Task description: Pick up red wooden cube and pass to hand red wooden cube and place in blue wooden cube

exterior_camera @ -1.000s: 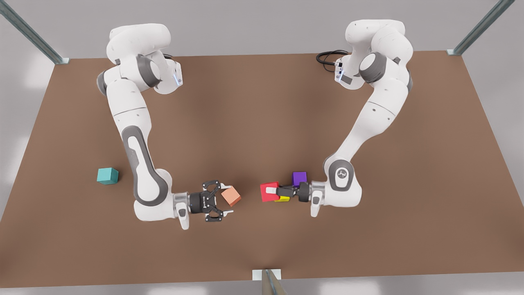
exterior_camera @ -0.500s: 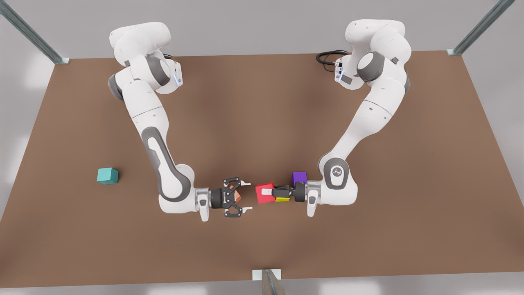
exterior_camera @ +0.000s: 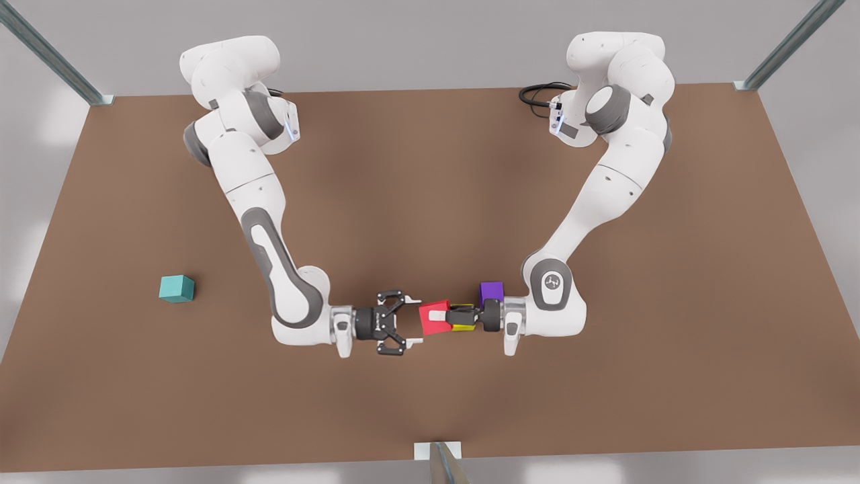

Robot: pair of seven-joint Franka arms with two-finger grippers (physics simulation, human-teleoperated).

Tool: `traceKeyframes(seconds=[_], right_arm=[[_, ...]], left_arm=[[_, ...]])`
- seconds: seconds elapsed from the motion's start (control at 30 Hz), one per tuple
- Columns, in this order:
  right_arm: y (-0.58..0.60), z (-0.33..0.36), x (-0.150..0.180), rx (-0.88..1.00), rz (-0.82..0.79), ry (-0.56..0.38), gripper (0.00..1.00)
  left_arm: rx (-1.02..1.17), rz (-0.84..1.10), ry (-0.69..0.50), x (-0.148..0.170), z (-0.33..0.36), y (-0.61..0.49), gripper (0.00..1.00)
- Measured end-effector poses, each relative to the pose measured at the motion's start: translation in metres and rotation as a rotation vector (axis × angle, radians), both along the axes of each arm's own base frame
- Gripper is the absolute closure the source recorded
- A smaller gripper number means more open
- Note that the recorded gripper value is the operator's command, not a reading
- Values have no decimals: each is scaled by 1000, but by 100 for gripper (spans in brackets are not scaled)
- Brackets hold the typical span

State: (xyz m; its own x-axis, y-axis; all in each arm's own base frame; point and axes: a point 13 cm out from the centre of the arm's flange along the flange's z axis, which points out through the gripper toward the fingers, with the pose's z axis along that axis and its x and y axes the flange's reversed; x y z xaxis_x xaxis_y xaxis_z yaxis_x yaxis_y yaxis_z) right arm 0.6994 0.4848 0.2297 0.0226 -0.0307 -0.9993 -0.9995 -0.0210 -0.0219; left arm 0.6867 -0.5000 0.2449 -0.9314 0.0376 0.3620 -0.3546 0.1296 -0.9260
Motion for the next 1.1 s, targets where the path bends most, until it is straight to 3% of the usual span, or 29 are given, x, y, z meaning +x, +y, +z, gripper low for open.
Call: traceKeyframes(seconds=[0.57, 0.63, 0.67, 0.7, 0.8, 0.83, 0.87, 0.9, 1.1], right_arm=[[31, 3, -6, 12, -24, -49, 0], [31, 4, -5, 12, -28, -53, 9], [31, 4, -5, 11, -30, -55, 32], [31, 4, -5, 10, -30, -57, 47], [29, 3, -4, 6, -31, -59, 48], [29, 3, -4, 5, -31, -59, 48], [29, 2, -4, 5, -32, -59, 48], [29, 2, -3, 4, -32, -59, 48], [26, 2, -2, 4, -36, -60, 48]], left_arm=[[-2, -11, -54, -2, 2, -6, 33], [-2, -11, -59, -2, 2, -6, 33], [-2, -11, -62, -2, 2, -6, 33], [-3, -11, -64, -2, 2, -6, 33], [-2, -14, -70, -2, 2, -7, 33], [-2, -14, -72, -2, 2, -7, 27], [-1, -13, -73, -2, 2, -7, 27], [-1, -12, -75, -2, 2, -8, 3], [-4, -7, -86, -2, 1, -9, 1]])
